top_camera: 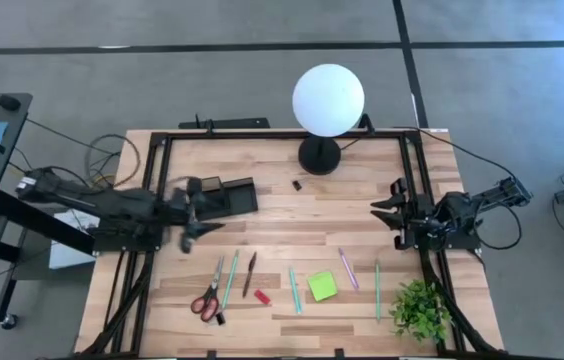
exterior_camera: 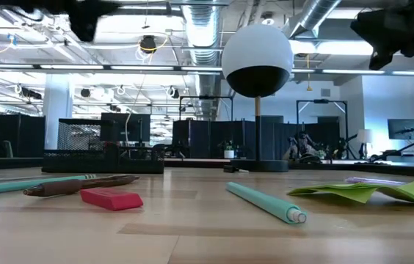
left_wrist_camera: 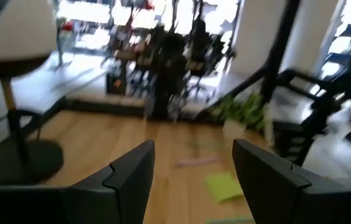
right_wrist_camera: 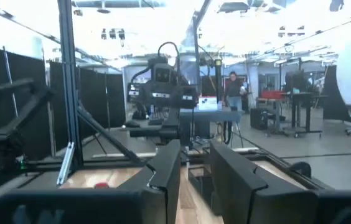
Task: Pick and place office supplies into organizer
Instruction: Put the brown pen into the black desk organizer
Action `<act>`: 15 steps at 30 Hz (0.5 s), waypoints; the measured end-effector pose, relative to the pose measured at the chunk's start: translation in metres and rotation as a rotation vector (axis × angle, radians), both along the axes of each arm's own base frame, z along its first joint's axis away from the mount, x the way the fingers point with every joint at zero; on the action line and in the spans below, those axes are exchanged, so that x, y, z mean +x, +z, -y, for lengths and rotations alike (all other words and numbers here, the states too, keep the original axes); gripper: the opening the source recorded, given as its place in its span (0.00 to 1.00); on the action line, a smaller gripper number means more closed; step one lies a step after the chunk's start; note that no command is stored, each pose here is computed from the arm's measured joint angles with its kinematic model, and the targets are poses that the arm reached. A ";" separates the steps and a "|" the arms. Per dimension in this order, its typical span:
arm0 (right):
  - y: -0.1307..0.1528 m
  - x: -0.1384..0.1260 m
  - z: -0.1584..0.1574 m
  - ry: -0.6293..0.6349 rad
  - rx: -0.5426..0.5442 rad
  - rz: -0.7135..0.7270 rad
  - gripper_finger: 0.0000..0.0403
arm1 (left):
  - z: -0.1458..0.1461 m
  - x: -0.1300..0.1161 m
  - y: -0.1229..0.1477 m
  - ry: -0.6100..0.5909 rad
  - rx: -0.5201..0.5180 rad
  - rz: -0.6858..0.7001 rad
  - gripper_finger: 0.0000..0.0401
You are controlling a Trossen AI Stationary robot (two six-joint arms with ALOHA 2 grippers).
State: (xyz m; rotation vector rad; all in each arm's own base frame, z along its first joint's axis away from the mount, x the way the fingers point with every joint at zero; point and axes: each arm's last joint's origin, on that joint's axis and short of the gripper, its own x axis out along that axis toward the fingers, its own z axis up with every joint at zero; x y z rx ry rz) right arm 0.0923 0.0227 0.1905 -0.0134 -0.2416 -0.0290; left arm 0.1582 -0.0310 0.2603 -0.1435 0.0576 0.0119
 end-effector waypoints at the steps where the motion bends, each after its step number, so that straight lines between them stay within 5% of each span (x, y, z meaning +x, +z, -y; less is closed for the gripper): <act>1: 0.000 0.000 0.000 0.000 -0.002 -0.002 0.20 | 0.002 0.008 -0.005 0.017 -0.025 -0.036 0.53; 6: -0.002 0.000 0.000 -0.041 -0.088 -0.023 0.20 | 0.018 0.040 -0.021 0.004 -0.238 -0.130 0.53; 15: -0.006 0.001 0.003 -0.152 -0.102 -0.076 0.20 | 0.078 0.075 -0.042 -0.117 -0.427 -0.369 0.53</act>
